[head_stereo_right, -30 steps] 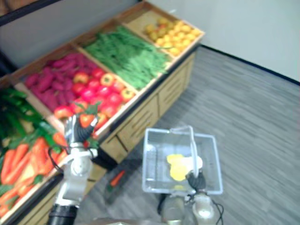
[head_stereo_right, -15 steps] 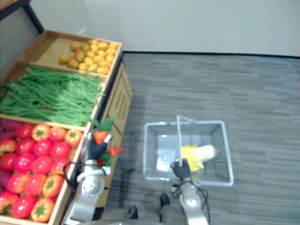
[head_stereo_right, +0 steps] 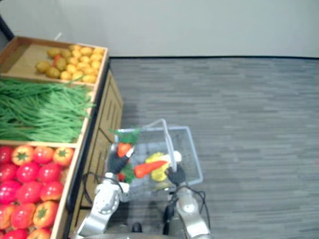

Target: Pick vegetable in the basket

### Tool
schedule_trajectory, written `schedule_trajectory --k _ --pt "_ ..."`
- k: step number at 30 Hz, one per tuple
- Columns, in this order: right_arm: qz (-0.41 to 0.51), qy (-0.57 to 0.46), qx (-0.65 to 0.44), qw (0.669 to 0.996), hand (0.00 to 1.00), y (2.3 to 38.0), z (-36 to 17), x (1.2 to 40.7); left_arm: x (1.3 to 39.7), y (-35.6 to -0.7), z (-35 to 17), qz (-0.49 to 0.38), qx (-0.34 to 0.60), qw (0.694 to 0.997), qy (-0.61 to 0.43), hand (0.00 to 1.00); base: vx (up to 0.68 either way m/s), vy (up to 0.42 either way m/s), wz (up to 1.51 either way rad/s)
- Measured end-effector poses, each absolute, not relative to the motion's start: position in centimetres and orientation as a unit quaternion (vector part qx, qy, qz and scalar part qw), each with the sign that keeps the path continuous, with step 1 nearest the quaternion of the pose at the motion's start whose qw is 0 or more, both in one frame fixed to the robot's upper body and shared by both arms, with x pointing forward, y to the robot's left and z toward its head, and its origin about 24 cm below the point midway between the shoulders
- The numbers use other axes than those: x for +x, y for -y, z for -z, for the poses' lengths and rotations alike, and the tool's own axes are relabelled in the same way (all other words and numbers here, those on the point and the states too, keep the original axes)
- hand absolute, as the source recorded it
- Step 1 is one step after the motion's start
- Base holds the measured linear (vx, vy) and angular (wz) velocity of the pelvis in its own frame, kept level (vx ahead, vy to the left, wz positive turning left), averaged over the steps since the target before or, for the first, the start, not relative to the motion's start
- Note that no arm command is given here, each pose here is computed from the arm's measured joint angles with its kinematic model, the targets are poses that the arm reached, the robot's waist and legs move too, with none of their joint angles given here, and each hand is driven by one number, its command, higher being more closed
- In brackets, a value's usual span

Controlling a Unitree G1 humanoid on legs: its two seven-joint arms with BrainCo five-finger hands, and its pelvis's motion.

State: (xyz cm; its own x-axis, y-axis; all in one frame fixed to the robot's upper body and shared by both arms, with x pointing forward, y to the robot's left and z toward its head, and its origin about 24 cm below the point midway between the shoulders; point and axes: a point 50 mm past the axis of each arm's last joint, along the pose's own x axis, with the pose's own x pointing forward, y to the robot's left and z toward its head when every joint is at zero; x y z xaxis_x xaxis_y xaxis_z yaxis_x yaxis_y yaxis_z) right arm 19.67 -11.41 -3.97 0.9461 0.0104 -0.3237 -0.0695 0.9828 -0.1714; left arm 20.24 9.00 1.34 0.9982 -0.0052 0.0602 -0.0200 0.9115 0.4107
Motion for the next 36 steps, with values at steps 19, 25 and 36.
schedule_trajectory --k 19,25,36 --pt "-0.1 -0.174 0.135 0.97 1.0 9.4 2.9 17.0 20.1 -7.3 5.0 0.114 0.275 0.95 -0.094 1.0 -0.01 0.028 -0.11" --pt "-0.109 -0.205 0.149 0.961 1.0 9.8 4.0 15.4 20.5 -6.9 5.4 0.138 0.288 0.942 -0.099 0.0 -0.01 0.008 -0.04" --pt "-0.116 -0.23 0.154 0.954 1.0 9.7 5.0 14.5 21.5 -6.5 5.1 0.159 0.332 0.927 -0.073 0.0 0.02 0.023 -0.01"
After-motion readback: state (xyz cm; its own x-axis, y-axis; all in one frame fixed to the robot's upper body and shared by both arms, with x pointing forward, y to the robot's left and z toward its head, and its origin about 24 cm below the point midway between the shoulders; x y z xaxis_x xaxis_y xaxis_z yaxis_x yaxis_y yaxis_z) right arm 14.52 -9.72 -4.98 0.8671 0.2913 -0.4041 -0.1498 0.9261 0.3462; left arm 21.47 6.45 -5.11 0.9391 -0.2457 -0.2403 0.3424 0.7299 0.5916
